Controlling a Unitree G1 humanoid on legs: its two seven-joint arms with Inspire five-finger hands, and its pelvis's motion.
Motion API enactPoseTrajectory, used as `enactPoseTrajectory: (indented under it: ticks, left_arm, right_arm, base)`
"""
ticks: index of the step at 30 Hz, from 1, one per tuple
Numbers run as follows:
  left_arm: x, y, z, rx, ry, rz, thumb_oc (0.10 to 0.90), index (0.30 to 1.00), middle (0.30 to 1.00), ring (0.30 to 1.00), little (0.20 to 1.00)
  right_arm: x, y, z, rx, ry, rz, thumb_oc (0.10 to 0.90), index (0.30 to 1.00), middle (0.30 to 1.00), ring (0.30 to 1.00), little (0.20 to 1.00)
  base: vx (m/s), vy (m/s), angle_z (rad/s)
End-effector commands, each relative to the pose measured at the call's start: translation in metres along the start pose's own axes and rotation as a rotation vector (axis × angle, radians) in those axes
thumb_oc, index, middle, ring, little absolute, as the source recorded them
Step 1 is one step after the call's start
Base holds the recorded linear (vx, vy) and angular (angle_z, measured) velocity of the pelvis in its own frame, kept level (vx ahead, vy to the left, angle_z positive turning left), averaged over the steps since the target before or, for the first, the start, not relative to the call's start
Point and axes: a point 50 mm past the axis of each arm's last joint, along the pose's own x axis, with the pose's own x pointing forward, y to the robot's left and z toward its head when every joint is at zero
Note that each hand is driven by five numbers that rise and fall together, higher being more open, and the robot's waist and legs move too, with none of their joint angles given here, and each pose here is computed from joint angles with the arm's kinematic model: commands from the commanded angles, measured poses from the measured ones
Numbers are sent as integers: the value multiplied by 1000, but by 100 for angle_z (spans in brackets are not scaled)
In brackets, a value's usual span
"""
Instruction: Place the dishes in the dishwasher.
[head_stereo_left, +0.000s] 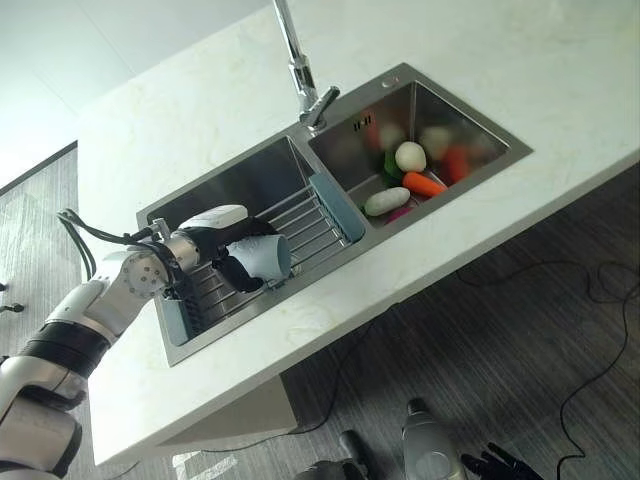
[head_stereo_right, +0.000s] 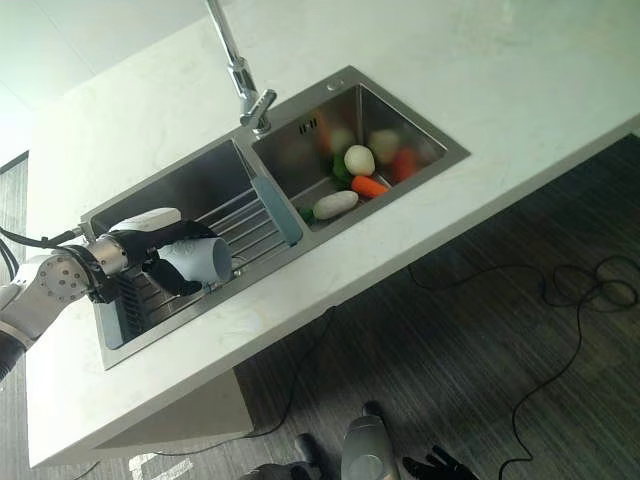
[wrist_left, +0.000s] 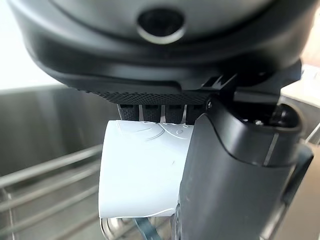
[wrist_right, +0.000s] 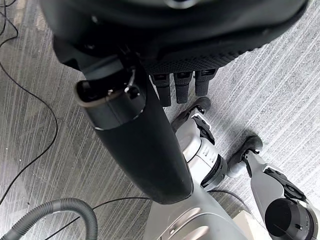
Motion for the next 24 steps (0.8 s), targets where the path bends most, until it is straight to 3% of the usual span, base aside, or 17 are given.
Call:
enactPoseTrajectory:
  ticks: [1, 7, 10, 12, 17, 24]
  left_arm:
    - [-23, 68, -2, 114, 0, 355, 400, 300, 300, 300, 300]
    - [-52, 108, -8, 208, 9, 635, 400, 300, 300, 300, 300]
    - [-78, 140, -2, 155, -34, 868, 400, 300, 300, 300, 300]
    - [-89, 146, 1, 131, -50, 953, 400, 300, 300, 300, 300]
    - [-119, 115, -16, 52, 23, 1103, 400, 300, 300, 300, 300]
    - [-154, 77, -43, 48, 176, 1285, 400, 300, 300, 300, 300]
  right_arm:
    - [-8, -9, -12, 1, 10, -6, 800, 900, 900, 900, 900]
    - [-8, -3, -27, 36, 53, 0, 800, 900, 900, 900, 900]
    - [-8, -1, -36, 39, 93, -2, 800, 900, 900, 900, 900]
    - [-7, 1, -37, 14, 109, 9, 800, 900, 900, 900, 900]
    - [0, 16, -31, -125, 134, 89, 800, 900, 900, 900, 900]
    - [5, 12, -16, -284, 181, 54, 800, 900, 900, 900, 900]
  base:
    - [-36, -57, 17]
    - [-25, -50, 16]
    - [23, -17, 18]
    - [21, -29, 20]
    - [-17, -114, 19]
    - [-142, -29, 66]
